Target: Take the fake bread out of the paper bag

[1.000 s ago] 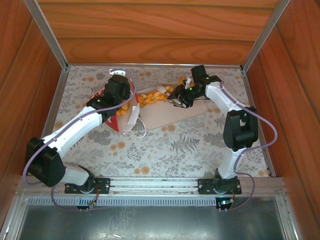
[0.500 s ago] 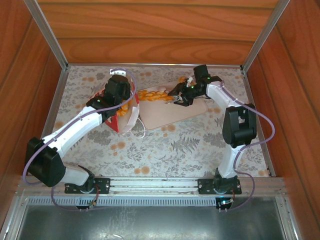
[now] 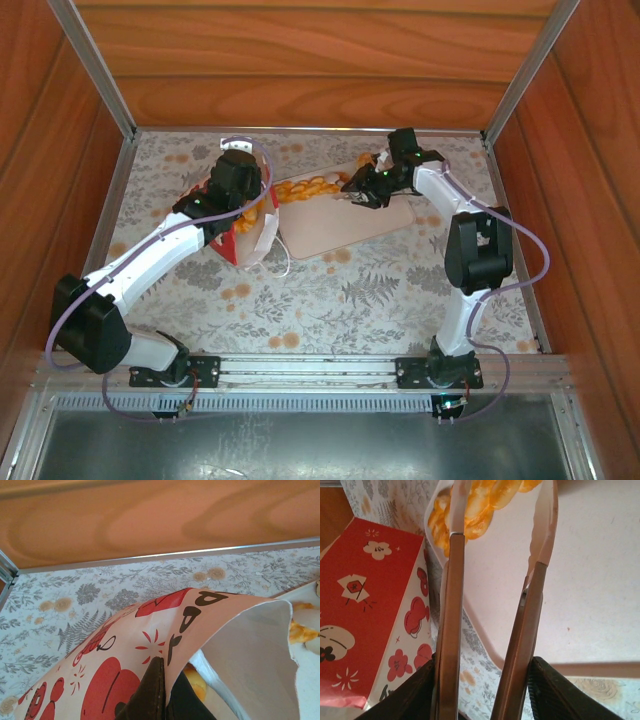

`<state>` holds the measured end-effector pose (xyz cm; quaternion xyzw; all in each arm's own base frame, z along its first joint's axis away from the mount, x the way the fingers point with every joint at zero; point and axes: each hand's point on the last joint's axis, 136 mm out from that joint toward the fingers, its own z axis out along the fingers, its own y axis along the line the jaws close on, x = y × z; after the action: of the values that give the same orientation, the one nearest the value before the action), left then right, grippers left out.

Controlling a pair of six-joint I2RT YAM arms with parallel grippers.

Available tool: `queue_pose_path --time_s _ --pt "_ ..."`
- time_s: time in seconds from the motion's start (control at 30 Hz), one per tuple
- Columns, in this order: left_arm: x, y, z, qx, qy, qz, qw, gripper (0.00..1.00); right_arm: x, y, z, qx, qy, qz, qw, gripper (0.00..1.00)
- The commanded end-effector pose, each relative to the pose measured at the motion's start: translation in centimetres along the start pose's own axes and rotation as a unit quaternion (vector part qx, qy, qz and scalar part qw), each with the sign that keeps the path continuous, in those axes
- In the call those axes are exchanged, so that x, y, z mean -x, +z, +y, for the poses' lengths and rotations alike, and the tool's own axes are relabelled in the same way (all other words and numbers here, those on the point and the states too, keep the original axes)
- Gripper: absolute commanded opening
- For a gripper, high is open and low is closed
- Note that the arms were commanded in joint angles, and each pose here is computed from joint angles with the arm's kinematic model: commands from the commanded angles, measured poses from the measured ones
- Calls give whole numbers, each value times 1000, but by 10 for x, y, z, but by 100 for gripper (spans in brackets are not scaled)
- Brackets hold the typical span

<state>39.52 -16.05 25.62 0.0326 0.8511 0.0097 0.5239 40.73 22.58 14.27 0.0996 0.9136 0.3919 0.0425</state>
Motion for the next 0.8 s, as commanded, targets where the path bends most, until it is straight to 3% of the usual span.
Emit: queue_pose_path --time_s 0.0,0.4,0.77 --pt "18 -7 -2 -10 -19 -28 999 0 14 -2 0 -8 -26 -19 999 47" --pt "16 -8 -2 -12 -18 -25 999 0 16 0 -2 -11 -19 -18 1000 47" --pt "12 -8 -2 -15 -2 -20 1000 0 -30 -36 11 18 -28 -24 999 46"
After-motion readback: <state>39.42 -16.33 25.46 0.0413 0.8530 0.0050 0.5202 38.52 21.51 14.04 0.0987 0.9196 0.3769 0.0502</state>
